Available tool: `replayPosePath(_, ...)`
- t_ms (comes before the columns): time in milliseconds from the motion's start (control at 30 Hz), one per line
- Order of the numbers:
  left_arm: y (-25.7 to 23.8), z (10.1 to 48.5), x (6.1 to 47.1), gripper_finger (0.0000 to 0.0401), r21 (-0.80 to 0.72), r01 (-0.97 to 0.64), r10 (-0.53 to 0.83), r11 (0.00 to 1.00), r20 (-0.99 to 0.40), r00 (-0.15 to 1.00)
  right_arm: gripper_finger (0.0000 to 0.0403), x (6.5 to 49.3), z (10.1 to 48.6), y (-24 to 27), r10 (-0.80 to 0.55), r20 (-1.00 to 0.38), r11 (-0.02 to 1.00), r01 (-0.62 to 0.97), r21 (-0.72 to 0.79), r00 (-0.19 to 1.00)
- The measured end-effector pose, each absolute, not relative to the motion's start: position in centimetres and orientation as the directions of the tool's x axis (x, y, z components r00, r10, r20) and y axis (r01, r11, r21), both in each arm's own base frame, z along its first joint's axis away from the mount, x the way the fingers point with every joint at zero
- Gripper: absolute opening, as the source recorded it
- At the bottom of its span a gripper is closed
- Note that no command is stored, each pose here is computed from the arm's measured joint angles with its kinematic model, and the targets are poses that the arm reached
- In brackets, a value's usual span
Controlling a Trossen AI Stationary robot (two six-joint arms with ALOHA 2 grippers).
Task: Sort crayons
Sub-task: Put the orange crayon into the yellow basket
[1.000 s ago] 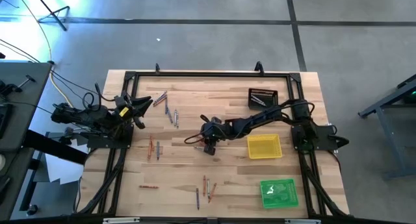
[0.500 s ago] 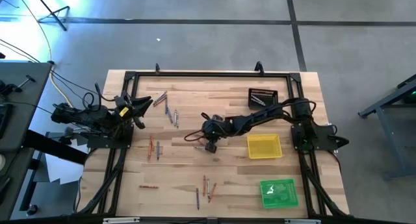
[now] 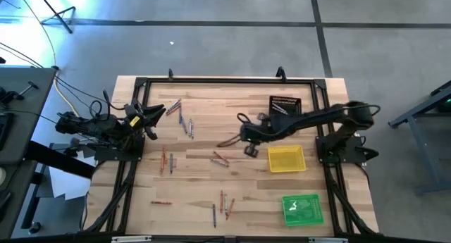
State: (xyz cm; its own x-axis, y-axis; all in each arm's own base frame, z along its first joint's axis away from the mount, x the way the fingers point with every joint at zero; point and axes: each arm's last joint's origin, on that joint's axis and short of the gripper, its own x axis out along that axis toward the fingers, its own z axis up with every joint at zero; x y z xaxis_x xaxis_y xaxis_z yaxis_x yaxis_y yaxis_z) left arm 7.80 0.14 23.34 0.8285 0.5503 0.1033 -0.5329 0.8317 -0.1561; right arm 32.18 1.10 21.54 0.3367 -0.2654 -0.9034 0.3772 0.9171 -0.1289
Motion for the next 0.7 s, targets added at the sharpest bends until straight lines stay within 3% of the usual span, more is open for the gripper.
replayPosePath(300, 0.1, 23.4, 7.8, 0.0074, -0.156, -0.534, 0.551, 0.831, 0.105, 0.828, 0.0001, 26.7, 24.1, 6.2, -0.235, -0.957, 0.874, 0.467, -0.133, 0.167)
replayPosePath(700, 0.2, 24.5, 7.6, 0.0074, -0.083, -0.554, 0.559, 0.828, 0.194, 0.806, 0.0001, 24.5, 23.3, 8.4, -0.172, -0.985, 0.864, 0.486, -0.136, 0.029)
